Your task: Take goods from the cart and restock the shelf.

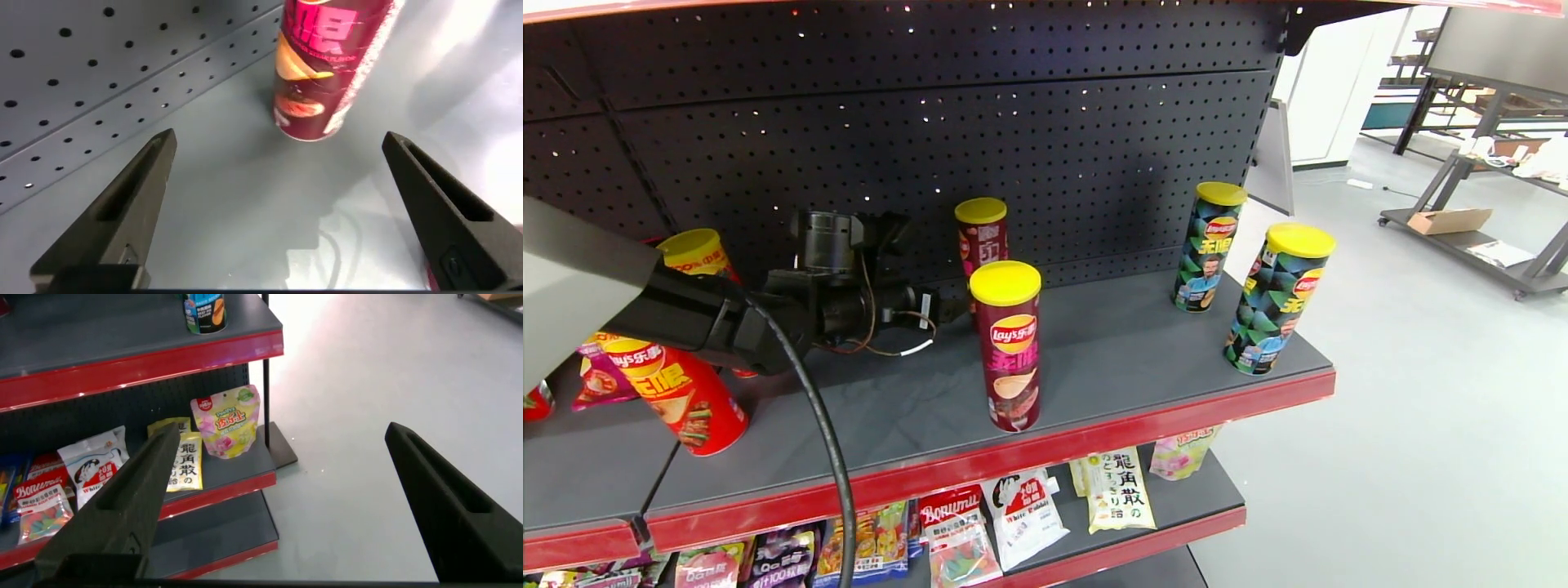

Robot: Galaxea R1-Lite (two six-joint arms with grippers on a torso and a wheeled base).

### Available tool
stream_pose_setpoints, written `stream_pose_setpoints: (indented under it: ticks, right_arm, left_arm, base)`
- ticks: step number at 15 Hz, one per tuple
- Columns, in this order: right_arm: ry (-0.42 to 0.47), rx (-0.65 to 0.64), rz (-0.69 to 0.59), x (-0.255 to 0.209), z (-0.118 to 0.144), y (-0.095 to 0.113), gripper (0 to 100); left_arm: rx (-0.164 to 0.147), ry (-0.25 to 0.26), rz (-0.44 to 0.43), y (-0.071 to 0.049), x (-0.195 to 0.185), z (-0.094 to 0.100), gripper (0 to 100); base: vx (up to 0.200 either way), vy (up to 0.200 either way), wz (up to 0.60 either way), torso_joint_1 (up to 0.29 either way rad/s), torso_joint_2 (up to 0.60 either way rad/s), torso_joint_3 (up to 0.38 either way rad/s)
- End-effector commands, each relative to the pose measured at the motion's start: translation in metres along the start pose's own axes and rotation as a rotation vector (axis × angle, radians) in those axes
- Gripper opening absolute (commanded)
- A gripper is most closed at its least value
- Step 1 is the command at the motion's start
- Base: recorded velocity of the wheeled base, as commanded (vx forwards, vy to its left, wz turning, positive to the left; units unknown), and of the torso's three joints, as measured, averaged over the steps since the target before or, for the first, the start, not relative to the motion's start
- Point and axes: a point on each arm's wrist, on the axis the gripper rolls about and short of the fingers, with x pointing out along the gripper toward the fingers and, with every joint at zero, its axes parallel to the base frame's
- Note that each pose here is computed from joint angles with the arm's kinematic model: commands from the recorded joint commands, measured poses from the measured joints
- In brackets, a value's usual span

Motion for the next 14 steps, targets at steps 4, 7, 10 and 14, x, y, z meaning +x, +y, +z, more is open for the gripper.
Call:
stream_pose_setpoints:
  ticks: [4, 7, 10, 14]
  right_arm:
    - [0.002, 0.0, 0.0, 0.0, 0.0, 0.0, 100]
    - [0.002, 0.0, 0.0, 0.0, 0.0, 0.0, 100]
    - [0.002, 0.0, 0.0, 0.0, 0.0, 0.0, 100]
    - [0.002, 0.0, 0.0, 0.0, 0.0, 0.0, 100]
  left_arm:
    - [-0.004, 0.027, -0.003, -0.002, -0.067, 0.004, 100]
    - [-0.007, 0.062, 0.005, -0.009, -0.129, 0.001, 100]
    - [0.006, 0.061, 0.005, -0.022, -0.21, -0.024, 100]
    - [0.024, -0.047, 0.094, -0.028, -0.288, -0.055, 100]
  base:
    - [0.0, 0.0, 0.0, 0.0, 0.0, 0.0]
    - [0.0, 0.0, 0.0, 0.0, 0.0, 0.0]
    - [0.0, 0.0, 0.0, 0.0, 0.0, 0.0]
    - [0.0, 0.0, 0.0, 0.0, 0.0, 0.0]
